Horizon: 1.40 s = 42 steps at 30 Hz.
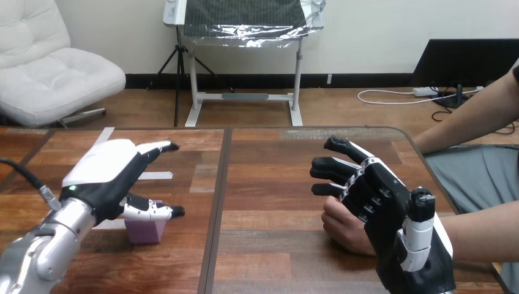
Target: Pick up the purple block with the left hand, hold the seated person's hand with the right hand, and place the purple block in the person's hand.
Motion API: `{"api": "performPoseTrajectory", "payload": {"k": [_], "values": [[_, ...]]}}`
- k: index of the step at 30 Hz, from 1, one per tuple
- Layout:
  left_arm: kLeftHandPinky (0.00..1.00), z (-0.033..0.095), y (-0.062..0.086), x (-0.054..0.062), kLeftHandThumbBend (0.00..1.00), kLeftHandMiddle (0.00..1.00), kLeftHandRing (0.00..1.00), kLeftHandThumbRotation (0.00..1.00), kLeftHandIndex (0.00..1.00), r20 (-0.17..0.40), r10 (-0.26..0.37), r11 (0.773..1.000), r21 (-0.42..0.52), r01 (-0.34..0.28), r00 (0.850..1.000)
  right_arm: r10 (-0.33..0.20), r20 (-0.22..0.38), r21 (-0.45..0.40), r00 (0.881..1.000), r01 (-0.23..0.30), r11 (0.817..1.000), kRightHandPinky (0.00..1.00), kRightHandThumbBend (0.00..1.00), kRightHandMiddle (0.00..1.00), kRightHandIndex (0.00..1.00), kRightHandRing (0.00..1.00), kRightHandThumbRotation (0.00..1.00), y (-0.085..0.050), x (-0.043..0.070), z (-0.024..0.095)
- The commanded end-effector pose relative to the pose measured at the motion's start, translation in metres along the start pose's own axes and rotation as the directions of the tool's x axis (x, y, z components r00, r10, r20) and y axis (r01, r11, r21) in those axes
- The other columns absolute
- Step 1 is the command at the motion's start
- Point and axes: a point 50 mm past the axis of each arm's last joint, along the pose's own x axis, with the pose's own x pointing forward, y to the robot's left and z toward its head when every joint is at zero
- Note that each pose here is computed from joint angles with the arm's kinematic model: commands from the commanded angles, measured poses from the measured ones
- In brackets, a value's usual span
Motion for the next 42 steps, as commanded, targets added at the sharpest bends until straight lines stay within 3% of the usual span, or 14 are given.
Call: {"api": "performPoseTrajectory", "payload": {"k": [1, 16, 30, 42], "values": [[0.78, -0.001, 0.023, 0.014, 0.86, 0.89, 0.87, 0.4, 0.87, -0.003, 0.036, 0.996, 0.077, -0.036, 0.999, 0.003, 0.074, -0.004, 0.997, -0.003, 1.0, 0.71, 1.0, 0.75, 0.81, 0.77, 1.0, -0.002, 0.012, 0.009], [0.81, -0.009, 0.016, 0.023, 0.89, 0.91, 0.9, 0.46, 0.89, -0.082, -0.036, 0.992, 0.119, 0.045, 0.996, 0.001, 0.077, 0.01, 0.997, -0.002, 1.0, 0.72, 1.0, 0.75, 0.8, 0.77, 1.0, -0.001, 0.011, 0.01], [0.82, -0.013, 0.009, 0.026, 0.9, 0.92, 0.91, 0.46, 0.89, -0.106, -0.075, 0.986, 0.139, 0.089, 0.992, 0.0, 0.08, 0.007, 0.997, -0.001, 1.0, 0.71, 1.0, 0.74, 0.8, 0.77, 1.0, -0.001, 0.011, 0.011], [0.86, -0.017, 0.005, 0.028, 0.92, 0.93, 0.93, 0.4, 0.89, -0.14, -0.121, 0.987, 0.09, 0.134, 0.983, -0.004, 0.081, 0.003, 0.997, 0.004, 1.0, 0.7, 1.0, 0.74, 0.79, 0.76, 1.0, -0.002, 0.01, 0.012]]}}
